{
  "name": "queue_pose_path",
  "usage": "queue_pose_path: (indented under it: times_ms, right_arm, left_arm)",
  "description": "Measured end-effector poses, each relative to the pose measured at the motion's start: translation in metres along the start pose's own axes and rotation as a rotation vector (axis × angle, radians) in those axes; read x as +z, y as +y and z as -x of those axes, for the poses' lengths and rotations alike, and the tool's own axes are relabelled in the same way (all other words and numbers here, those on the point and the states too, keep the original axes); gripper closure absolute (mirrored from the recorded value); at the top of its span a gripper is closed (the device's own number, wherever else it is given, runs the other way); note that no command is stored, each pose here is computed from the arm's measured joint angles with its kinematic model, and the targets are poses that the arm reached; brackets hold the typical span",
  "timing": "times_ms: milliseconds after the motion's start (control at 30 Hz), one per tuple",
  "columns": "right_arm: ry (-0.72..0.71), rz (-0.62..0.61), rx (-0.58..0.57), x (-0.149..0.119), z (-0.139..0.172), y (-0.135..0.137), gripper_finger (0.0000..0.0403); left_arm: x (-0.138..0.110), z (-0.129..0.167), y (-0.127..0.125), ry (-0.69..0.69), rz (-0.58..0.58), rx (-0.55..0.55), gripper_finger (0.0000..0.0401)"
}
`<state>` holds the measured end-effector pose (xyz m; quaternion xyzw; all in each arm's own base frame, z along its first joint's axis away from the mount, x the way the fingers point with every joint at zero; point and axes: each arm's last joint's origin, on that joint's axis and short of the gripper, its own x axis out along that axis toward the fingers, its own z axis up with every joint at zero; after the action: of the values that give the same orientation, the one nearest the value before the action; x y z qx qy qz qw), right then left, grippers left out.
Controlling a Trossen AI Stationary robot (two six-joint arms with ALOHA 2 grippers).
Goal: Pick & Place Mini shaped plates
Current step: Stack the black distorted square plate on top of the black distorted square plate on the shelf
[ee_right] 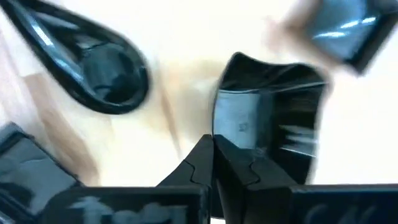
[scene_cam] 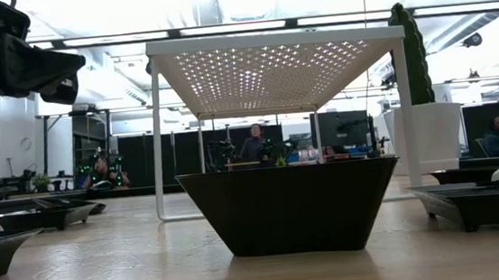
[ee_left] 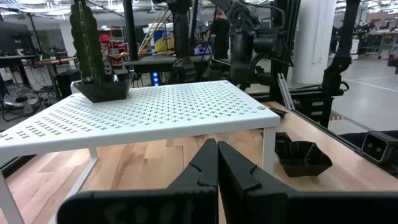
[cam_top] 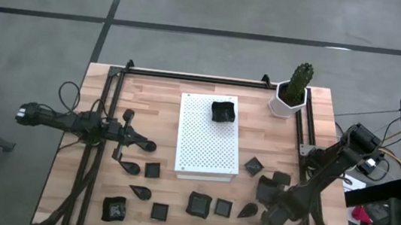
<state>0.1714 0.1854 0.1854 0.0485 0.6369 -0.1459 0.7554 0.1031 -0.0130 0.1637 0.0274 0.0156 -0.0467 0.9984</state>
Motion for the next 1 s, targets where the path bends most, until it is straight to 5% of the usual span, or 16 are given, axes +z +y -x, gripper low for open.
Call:
queue_pose_path:
  times_ms: [500, 1000]
  right_arm:
    - [-0.190, 0.249, -0.143, 0.039, 0.074, -0.005, 0.0394]
    - [-0.225, 0.387, -0.294, 0.076, 0.108, -0.033, 0.0394]
  left_arm:
    - [0.000, 0.000, 0.000, 0.000, 0.000, 0.000, 0.0401]
    - [0.000, 0.000, 0.000, 0.000, 0.000, 0.000, 0.0401]
